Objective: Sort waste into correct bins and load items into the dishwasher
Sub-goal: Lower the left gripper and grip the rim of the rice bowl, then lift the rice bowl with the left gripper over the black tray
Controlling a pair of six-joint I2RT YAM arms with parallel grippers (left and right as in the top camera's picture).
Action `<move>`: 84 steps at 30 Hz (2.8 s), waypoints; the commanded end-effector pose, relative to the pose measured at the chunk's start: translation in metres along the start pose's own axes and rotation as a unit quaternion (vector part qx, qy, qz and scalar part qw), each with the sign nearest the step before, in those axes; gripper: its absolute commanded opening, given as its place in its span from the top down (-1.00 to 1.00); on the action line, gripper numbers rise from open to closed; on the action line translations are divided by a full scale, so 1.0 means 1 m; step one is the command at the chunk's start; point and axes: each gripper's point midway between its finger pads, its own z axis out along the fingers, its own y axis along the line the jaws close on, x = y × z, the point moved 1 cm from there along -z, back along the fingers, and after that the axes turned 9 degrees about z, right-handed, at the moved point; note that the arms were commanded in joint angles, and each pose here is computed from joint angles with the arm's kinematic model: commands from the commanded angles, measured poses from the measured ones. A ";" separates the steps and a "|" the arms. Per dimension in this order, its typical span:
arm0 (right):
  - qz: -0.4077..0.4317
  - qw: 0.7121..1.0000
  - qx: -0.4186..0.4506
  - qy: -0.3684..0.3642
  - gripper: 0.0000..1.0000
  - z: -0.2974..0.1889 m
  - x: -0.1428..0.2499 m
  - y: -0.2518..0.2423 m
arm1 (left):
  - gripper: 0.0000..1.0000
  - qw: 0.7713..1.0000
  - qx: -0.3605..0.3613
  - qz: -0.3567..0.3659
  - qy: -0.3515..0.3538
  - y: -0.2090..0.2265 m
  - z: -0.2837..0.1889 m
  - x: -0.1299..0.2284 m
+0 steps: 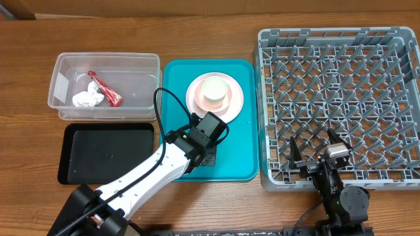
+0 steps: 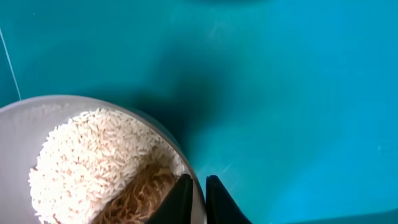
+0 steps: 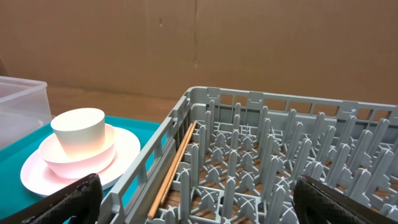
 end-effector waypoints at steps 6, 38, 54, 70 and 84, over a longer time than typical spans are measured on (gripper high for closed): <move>0.000 1.000 0.001 -0.004 -1.00 0.000 0.001 0.000 | 0.46 0.997 0.031 0.060 0.026 -0.010 -0.006 0.007; 0.000 1.000 0.001 -0.004 -1.00 0.000 0.001 0.000 | 0.81 0.995 0.030 0.069 0.069 -0.009 0.008 0.023; 0.000 1.000 0.001 -0.004 -1.00 0.000 0.001 0.000 | 0.92 0.996 0.035 0.068 0.055 -0.014 -0.004 0.007; 0.000 1.000 0.001 -0.004 -1.00 0.000 0.001 0.000 | 0.92 0.999 0.037 0.013 0.023 0.011 -0.070 -0.050; 0.000 1.000 0.001 -0.004 -1.00 0.000 0.001 0.000 | 0.92 0.988 0.134 -0.073 0.019 0.086 -0.078 -0.061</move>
